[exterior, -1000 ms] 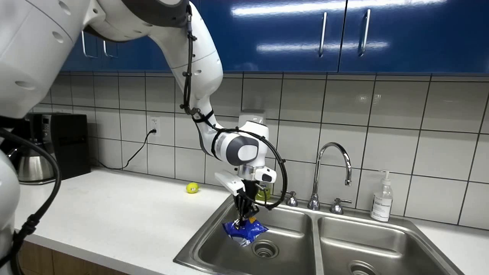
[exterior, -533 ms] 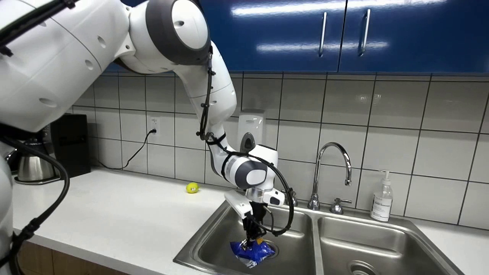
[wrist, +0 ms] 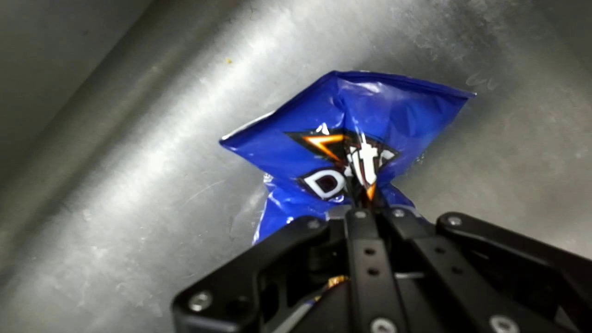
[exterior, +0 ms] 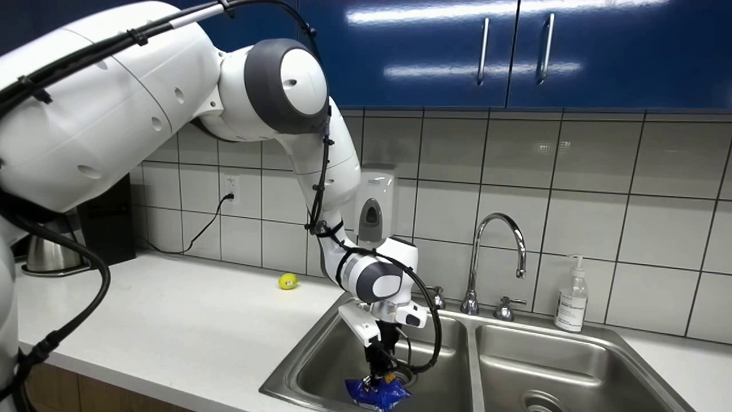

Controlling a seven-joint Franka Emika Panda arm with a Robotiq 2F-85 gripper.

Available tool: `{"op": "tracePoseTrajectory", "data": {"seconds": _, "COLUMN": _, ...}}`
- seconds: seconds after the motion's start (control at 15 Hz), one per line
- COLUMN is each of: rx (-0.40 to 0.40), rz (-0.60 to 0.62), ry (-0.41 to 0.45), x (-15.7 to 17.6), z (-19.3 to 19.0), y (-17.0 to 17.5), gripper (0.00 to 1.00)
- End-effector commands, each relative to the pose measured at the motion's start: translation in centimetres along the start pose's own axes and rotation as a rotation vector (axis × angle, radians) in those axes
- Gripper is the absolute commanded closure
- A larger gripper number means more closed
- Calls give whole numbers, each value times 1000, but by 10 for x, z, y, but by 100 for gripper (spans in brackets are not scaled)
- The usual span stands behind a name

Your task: Place the pack of doritos inside the sink

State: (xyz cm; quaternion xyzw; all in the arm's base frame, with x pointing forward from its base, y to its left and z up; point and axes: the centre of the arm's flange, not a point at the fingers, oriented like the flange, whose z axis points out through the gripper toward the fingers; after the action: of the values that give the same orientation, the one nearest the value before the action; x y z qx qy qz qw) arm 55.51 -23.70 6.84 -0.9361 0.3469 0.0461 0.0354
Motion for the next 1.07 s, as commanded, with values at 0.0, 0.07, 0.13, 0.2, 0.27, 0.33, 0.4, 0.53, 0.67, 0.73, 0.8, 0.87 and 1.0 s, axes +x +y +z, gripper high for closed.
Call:
{"op": "tracePoseTrajectory", "data": {"seconds": 0.0, "rx": 26, "rz": 8, "ry": -9, "x": 12, "z": 3, "y": -2, "gripper": 72}}
{"op": "tracePoseTrajectory", "data": {"seconds": 0.07, "rx": 25, "rz": 8, "ry": -7, "x": 12, "z": 3, "y": -3, "gripper": 66}}
{"op": "tracePoseTrajectory", "data": {"seconds": 0.13, "rx": 26, "rz": 8, "ry": -6, "x": 11, "z": 2, "y": -3, "gripper": 57}}
{"op": "tracePoseTrajectory", "data": {"seconds": 0.2, "rx": 28, "rz": 6, "ry": -5, "x": 11, "z": 0, "y": -4, "gripper": 51}}
{"op": "tracePoseTrajectory", "data": {"seconds": 0.27, "rx": 29, "rz": 5, "ry": -1, "x": 10, "z": -2, "y": -5, "gripper": 42}}
{"op": "tracePoseTrajectory", "data": {"seconds": 0.33, "rx": 35, "rz": -1, "ry": 3, "x": 8, "z": -7, "y": -7, "gripper": 35}}
{"op": "tracePoseTrajectory", "data": {"seconds": 0.4, "rx": 35, "rz": -8, "ry": 9, "x": 6, "z": -12, "y": -10, "gripper": 27}}
{"op": "tracePoseTrajectory", "data": {"seconds": 0.53, "rx": 39, "rz": -23, "ry": 22, "x": 1, "z": -23, "y": -16, "gripper": 12}}
{"op": "tracePoseTrajectory", "data": {"seconds": 0.67, "rx": 44, "rz": -39, "ry": 33, "x": -3, "z": -36, "y": -23, "gripper": 0}}
{"op": "tracePoseTrajectory", "data": {"seconds": 0.73, "rx": 44, "rz": -46, "ry": 41, "x": -4, "z": -42, "y": -27, "gripper": 0}}
{"op": "tracePoseTrajectory", "data": {"seconds": 0.8, "rx": 43, "rz": -48, "ry": 43, "x": -5, "z": -47, "y": -30, "gripper": 0}}
{"op": "tracePoseTrajectory", "data": {"seconds": 0.87, "rx": 45, "rz": -70, "ry": 32, "x": -7, "z": -53, "y": -33, "gripper": 0}}
{"op": "tracePoseTrajectory", "data": {"seconds": 1.0, "rx": 45, "rz": -180, "ry": -26, "x": -14, "z": -64, "y": -39, "gripper": 0}}
